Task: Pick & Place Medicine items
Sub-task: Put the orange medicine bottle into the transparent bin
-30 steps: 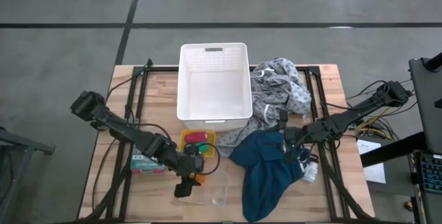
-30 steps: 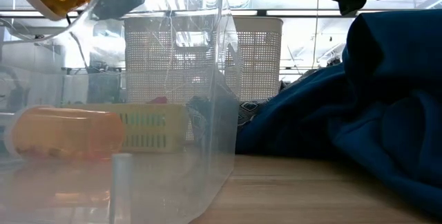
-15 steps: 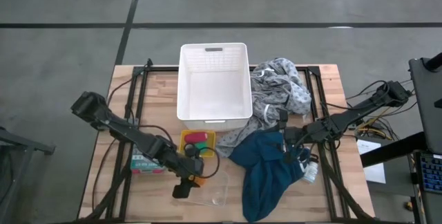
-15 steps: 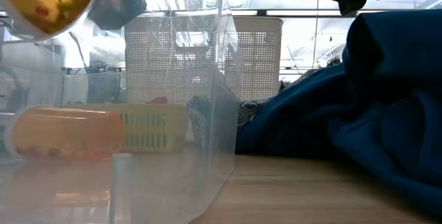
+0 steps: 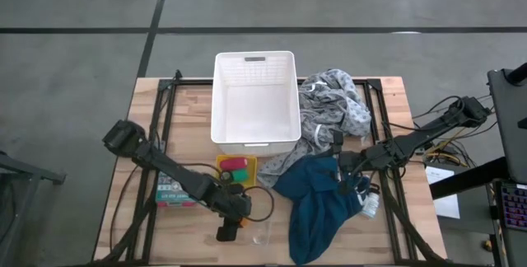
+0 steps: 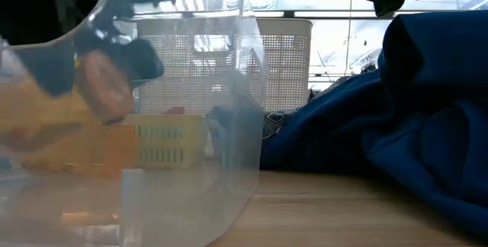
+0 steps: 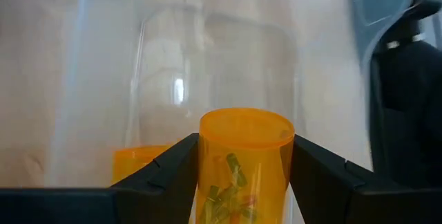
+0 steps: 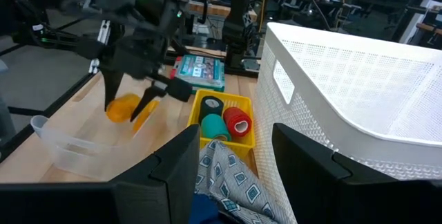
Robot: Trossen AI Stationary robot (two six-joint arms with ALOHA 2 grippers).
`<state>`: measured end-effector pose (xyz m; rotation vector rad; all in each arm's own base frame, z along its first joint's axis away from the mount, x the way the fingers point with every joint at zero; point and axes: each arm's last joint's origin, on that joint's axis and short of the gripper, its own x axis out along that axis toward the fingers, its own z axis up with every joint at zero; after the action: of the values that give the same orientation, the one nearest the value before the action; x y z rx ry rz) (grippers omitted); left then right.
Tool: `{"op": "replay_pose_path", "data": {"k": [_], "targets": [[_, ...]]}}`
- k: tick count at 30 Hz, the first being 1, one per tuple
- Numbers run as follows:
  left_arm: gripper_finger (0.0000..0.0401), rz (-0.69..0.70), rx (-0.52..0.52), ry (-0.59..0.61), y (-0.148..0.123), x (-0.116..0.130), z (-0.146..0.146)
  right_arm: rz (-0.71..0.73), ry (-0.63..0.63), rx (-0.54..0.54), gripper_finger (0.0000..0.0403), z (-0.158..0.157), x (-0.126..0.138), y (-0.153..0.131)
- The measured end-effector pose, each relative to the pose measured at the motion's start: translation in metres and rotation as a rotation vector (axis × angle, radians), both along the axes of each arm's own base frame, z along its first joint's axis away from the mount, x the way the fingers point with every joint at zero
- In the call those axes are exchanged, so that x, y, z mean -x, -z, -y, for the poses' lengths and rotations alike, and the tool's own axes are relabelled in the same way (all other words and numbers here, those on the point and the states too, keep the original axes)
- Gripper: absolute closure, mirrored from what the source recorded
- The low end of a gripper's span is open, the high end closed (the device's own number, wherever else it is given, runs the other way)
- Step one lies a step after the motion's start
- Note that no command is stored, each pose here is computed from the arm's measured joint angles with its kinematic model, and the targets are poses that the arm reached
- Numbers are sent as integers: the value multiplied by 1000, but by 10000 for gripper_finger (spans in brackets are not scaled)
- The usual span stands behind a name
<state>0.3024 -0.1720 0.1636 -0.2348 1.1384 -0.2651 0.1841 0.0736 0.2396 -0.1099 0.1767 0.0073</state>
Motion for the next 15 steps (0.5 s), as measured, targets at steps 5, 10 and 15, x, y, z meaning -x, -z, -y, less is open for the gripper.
{"op": "replay_pose_path", "data": {"k": [5,10,15], "targets": [[198,-29,-2,-3,6,0,0,0,0,0,223,0,0,0],[191,-31,-3,-7,6,1,0,0,0,0,225,0,0,0],[167,-32,-4,-12,6,1,0,0,0,0,223,0,0,0]]}}
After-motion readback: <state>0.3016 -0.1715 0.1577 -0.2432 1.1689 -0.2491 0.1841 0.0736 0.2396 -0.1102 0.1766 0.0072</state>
